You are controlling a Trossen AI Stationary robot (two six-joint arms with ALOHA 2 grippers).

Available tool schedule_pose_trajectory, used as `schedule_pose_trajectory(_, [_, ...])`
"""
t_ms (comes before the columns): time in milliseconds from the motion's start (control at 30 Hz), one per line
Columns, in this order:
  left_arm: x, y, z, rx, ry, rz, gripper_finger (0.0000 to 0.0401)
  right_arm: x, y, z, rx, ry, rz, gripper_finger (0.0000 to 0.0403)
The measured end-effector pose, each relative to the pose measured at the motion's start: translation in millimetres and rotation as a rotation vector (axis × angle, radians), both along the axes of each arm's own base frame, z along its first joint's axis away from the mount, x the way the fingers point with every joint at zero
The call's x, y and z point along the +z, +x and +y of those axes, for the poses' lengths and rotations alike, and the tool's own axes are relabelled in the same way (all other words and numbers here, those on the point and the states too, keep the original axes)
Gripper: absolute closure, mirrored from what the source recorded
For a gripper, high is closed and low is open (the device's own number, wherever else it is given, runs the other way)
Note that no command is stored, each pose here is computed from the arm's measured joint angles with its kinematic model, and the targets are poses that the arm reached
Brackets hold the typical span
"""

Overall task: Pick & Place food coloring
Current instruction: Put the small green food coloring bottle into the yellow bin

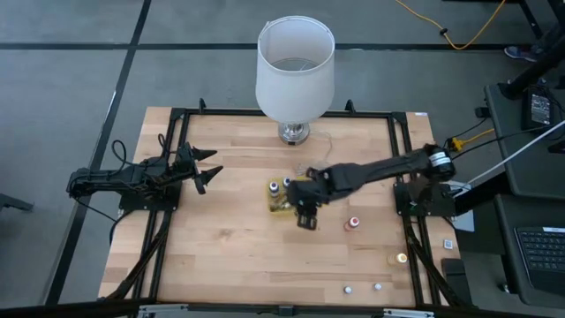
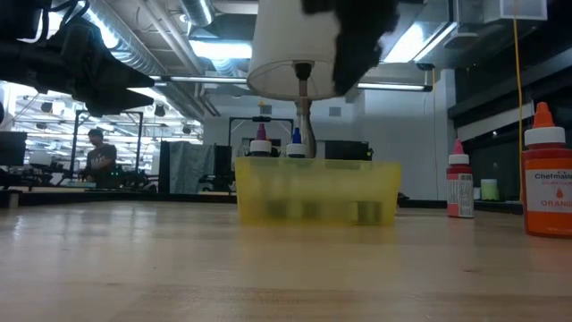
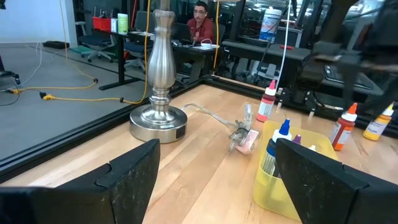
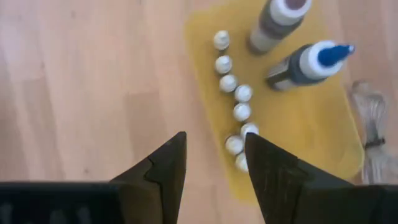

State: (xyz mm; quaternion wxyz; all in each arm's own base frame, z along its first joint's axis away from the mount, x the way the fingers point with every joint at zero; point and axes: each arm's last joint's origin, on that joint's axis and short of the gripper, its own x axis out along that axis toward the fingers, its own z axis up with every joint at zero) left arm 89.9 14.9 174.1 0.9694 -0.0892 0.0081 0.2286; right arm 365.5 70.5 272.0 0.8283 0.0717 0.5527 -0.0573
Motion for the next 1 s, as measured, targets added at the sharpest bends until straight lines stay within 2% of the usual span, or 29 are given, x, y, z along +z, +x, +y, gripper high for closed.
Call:
schedule_pose_trajectory(333, [0, 0, 0, 0.0, 0.0, 0.0, 0.009, 17, -54, 90, 0.018, 0.081, 0.061, 0.0233])
schedule_pose_trajectory(533, [0, 0, 0, 0.0, 0.0, 0.0, 0.009, 16, -85, 140, 0.025, 0.133, 0.078, 0.018])
schedule_pose_trajectory(733, [0, 0, 0, 0.0, 0.0, 0.0, 0.009, 11, -114, 175, -0.077, 0.174, 0.117, 0.0143])
schedule_pose_trajectory(1000, [0, 0, 0, 0.0, 0.0, 0.0, 0.0091, -14, -139, 216, -0.176, 0.167, 0.157, 0.0154])
